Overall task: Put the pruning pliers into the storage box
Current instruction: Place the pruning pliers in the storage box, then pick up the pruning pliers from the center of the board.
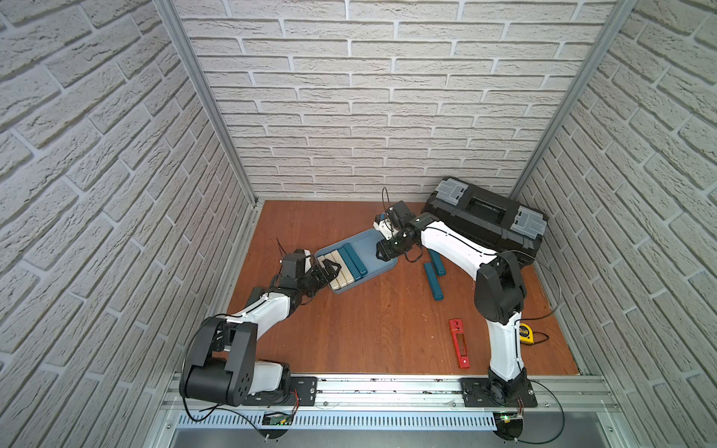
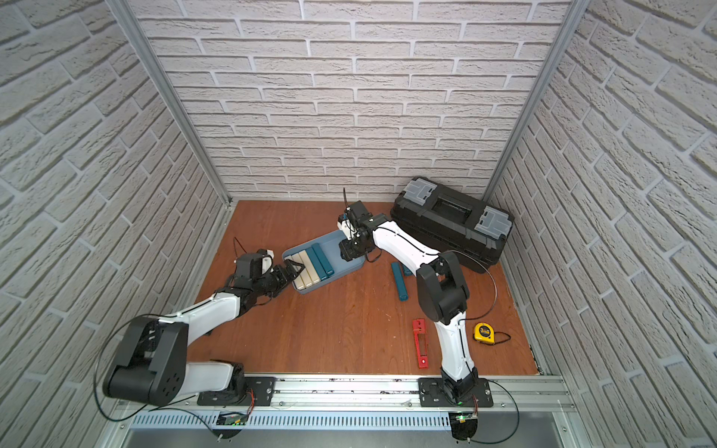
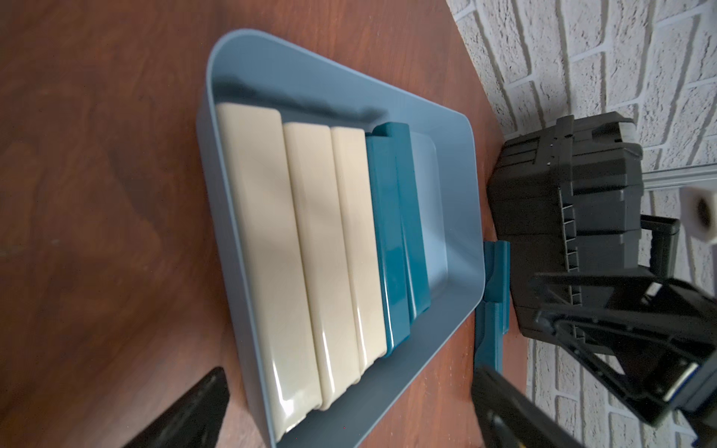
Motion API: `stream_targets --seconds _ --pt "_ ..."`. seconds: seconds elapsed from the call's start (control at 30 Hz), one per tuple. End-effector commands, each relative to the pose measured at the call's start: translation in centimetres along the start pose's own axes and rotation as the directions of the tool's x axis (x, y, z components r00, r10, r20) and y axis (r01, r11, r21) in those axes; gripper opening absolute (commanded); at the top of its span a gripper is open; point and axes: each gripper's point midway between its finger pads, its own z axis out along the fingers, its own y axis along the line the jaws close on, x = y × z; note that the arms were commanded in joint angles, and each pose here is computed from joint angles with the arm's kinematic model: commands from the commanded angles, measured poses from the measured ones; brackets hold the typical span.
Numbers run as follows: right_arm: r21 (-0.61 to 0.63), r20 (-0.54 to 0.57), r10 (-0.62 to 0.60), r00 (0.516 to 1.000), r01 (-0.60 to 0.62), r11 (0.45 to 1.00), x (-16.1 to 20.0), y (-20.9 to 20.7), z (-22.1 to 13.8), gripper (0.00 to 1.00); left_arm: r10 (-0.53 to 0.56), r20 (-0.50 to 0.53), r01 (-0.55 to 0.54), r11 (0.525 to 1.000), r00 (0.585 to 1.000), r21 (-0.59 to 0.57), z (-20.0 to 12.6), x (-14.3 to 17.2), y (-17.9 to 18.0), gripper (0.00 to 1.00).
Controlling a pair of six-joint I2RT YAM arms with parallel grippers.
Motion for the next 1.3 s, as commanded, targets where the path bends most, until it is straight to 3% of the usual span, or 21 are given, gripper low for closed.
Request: stream_targets --seconds 0.0,0.47,0.77,1.27 --pt "0.117 -0.011 0.053 0.999 -0.051 0.992 2.5 -3.0 -2.6 0.55 0.031 0.007 -0.031 0.999 0.999 -0.027 -1.3 -0.2 0.4 0.98" --pt "0.233 -0.026 0.211 0.977 -0.2 0.952 12.5 -5.7 -5.7 0.57 0.032 -0.139 -0.027 0.999 0.99 0.033 -2.7 3.4 -0.9 0.98" --pt "0.278 -0.077 0.271 0.959 -0.241 0.93 17.0 -6.9 -4.5 0.59 0.069 -0.188 -0.053 0.995 0.98 0.087 -2.8 4.7 -2.4 0.98" --pt "0.273 -0.113 0.295 0.949 -0.256 0.927 18.2 -8.5 -2.4 0.59 0.089 -0.211 -0.071 0.993 0.973 0.094 -3.2 6.9 -2.5 0.98"
